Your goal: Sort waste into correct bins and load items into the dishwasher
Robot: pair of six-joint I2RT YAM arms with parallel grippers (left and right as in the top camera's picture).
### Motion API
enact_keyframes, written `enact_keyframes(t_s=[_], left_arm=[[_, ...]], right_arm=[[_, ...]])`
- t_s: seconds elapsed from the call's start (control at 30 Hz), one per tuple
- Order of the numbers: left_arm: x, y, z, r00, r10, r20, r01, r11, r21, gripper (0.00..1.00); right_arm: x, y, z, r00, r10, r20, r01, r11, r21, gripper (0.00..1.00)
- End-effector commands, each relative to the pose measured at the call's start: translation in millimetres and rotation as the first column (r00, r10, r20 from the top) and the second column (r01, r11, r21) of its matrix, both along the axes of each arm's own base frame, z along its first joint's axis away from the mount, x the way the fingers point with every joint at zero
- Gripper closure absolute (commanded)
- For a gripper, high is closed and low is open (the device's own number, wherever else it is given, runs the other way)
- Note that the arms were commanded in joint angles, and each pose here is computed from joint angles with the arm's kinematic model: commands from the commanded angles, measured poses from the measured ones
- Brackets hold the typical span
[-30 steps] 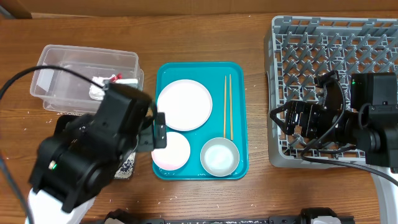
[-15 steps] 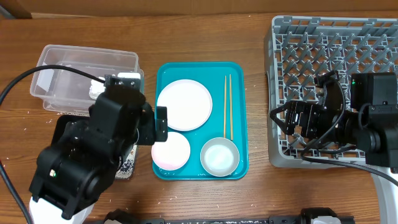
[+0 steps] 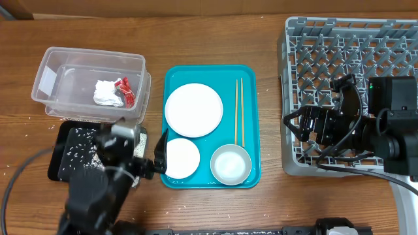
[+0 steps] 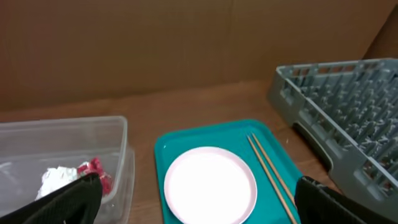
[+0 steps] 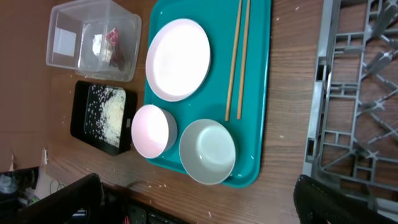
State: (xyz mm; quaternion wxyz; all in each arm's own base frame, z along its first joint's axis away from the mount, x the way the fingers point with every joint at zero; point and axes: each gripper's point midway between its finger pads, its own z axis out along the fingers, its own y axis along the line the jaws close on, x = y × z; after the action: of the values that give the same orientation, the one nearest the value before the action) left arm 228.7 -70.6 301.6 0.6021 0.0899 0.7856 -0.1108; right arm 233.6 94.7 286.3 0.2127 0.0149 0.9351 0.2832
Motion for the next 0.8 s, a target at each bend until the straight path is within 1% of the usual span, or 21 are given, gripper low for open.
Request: enact_keyframes(t_s=[0.0,0.1,0.17,0.27,0.33,0.4,0.5,0.57,0.77], left_arm=[[-15,1,-26,0.996,-0.029,0.082,0.029,1.000,-0.003,0.00],[-20,2,-50,0.992,-0.030,0.122,0.031,0.999,-0.008,0.00],[-22,3,-70,0.992,-0.030,0.123,0.032,0.999,-0.008,0.00],[-21,1,-102,0.994,-0.041,0.099,0.042,0.999,-0.003,0.00],[-16,-1,-130,0.998,-0.046,0.047,0.045,0.999,0.010,0.00],[-13,-3,-146,0.999,-0.046,0.023,0.046,0.999,0.016,0.00],[-8,-4,-162,0.999,-0.046,0.017,0.046,0.999,0.018,0.00],[-7,-4,-158,0.998,-0.043,0.036,0.042,0.999,0.014,0.00],[-6,-3,-159,0.999,-0.038,0.036,0.038,0.999,0.015,0.00]], right_arm=[[0,1,2,1.000,0.009,0.014,-0.009,1.000,-0.004,0.00],[0,1,2,1.000,0.009,0.014,-0.009,1.000,-0.004,0.00],[0,1,2,1.000,0.009,0.014,-0.009,1.000,-0.004,0.00],[0,1,2,1.000,0.009,0.014,-0.009,1.000,-0.004,0.00],[0,1,2,1.000,0.009,0.014,-0.009,1.000,-0.004,0.00],[0,1,2,1.000,0.009,0.014,-0.009,1.000,-0.004,0.00],[0,1,2,1.000,0.009,0.014,-0.009,1.000,-0.004,0.00],[0,1,2,1.000,0.009,0.014,-0.009,1.000,-0.004,0.00],[0,1,2,1.000,0.009,0.014,-0.009,1.000,-0.004,0.00]])
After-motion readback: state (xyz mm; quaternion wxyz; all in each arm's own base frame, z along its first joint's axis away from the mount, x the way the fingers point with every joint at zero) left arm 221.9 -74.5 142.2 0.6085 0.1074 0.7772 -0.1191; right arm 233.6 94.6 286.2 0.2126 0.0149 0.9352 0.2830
